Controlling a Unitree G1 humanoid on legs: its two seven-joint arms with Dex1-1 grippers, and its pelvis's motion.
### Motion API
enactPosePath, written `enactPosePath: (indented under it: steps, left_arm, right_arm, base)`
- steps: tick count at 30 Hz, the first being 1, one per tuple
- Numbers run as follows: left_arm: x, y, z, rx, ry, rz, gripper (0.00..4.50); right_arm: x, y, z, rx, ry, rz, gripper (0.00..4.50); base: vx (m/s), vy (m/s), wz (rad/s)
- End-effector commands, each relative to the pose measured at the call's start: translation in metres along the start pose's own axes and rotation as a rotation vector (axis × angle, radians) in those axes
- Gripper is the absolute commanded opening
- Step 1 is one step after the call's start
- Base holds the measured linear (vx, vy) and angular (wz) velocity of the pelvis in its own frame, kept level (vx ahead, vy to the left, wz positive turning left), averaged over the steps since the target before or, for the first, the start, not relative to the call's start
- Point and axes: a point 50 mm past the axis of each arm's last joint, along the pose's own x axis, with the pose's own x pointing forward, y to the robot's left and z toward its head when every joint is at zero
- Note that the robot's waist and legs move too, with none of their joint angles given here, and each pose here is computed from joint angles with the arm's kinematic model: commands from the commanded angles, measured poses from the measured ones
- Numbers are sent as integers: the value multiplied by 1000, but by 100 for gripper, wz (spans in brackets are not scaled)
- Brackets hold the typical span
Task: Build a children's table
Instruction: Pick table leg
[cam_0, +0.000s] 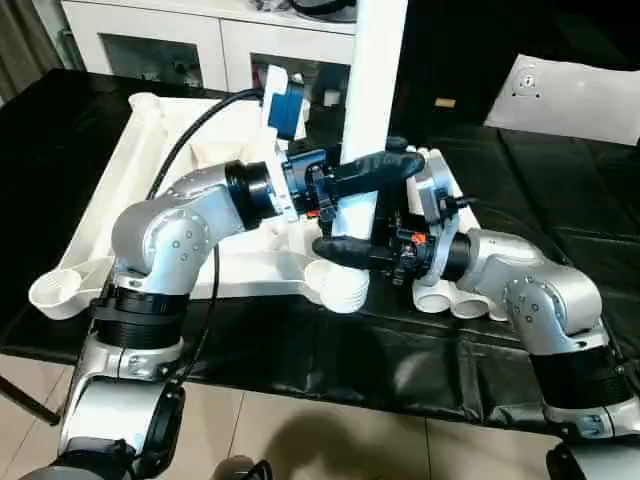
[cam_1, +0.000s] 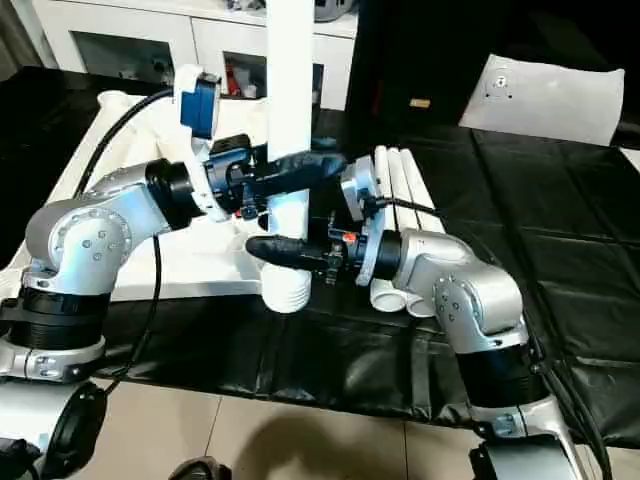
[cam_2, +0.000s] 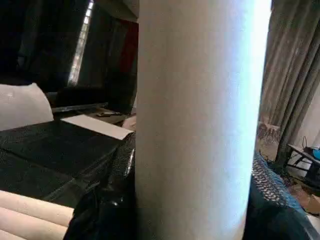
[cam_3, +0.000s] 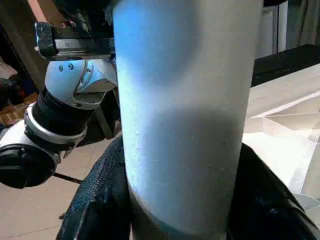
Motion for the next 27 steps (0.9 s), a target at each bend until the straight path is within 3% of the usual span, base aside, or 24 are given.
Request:
enactPosePath:
  steps: [1,3,4,7,8,16,20,26,27]
  left_arm:
    - [4,-2,6,37,10,-2,188]
    - [4,-2,6,25,9,-1,188]
    - [4,-2,6,24,8,-2,244]
    - [3,0,7,40,-7,37,264]
    - [2,0,7,54,-8,50,292]
    - [0,13,11,94,-36,310,303]
    - [-2,17,6,192,-63,512,303]
    - [4,15,-3,141,-112,594,303]
    - [7,15,-6,138,-113,621,287]
  right_arm:
    - [0,0,0,-7,2,-19,191]
    - [0,0,0,-9,-5,-26,191]
    - [0,0,0,-9,-5,-26,191]
    - [1,-1,0,-17,-18,-56,191]
    - [2,-2,0,-20,-22,-68,191]
    - [4,-11,-1,-64,-25,-189,191]
    - [8,-25,-2,-144,-15,-366,191]
    - [16,-27,0,-152,-57,-402,191]
    - [18,-27,0,-153,-64,-407,191]
  base:
    - [0,0,0]
    - [0,0,0]
    - [0,0,0]
    - [0,0,0]
    - [0,0,0]
    - [0,0,0]
    - [0,0,0]
    - [0,0,0]
    - [0,0,0]
